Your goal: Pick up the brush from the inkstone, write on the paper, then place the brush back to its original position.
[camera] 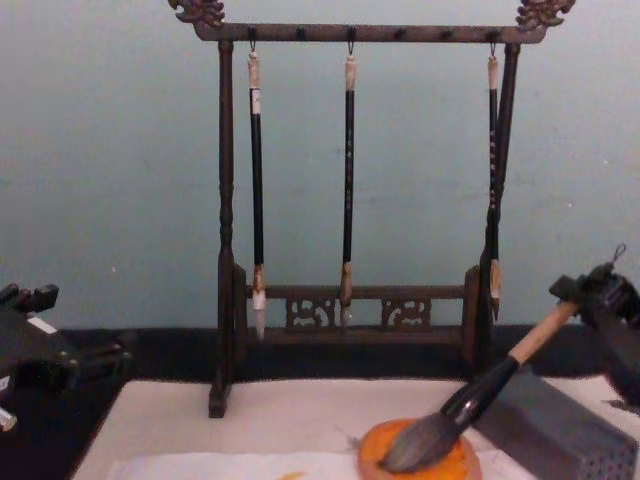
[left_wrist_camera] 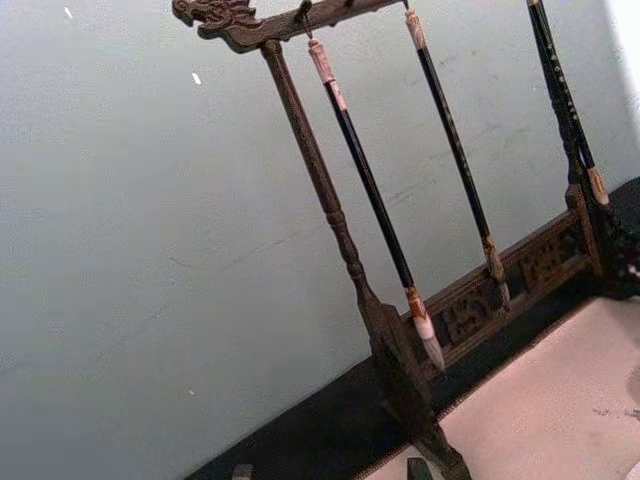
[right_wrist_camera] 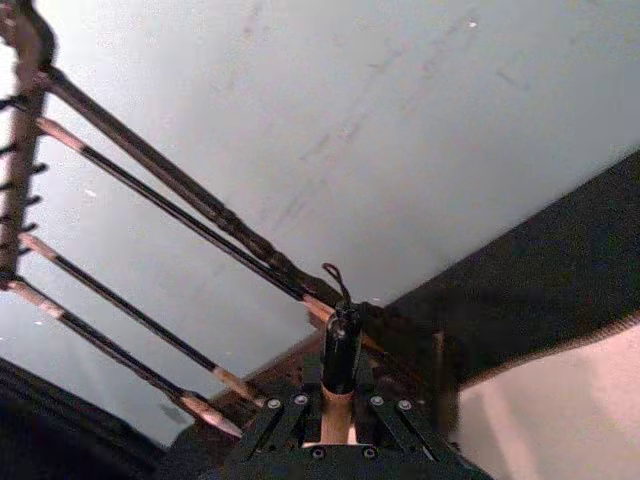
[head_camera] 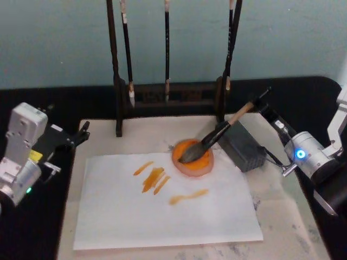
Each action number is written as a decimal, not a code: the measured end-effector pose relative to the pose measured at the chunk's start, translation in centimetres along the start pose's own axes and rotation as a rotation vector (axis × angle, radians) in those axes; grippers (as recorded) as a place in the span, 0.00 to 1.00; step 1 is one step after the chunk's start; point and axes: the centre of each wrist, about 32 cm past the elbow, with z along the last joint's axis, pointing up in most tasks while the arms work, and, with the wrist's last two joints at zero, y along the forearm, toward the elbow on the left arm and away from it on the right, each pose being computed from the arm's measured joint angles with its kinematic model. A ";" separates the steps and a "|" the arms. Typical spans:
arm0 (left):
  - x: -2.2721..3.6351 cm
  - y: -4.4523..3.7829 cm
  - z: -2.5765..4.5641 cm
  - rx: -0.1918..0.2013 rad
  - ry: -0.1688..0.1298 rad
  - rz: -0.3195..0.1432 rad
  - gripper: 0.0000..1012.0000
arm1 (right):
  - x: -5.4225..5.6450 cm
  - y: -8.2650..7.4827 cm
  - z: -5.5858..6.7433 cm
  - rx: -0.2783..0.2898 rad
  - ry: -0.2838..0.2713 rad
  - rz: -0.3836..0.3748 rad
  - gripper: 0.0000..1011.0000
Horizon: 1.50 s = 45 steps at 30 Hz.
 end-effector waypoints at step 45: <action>0.00 0.00 0.00 0.000 0.000 0.000 0.99 | -9.7 0.7 4.5 -0.065 -0.817 0.456 0.18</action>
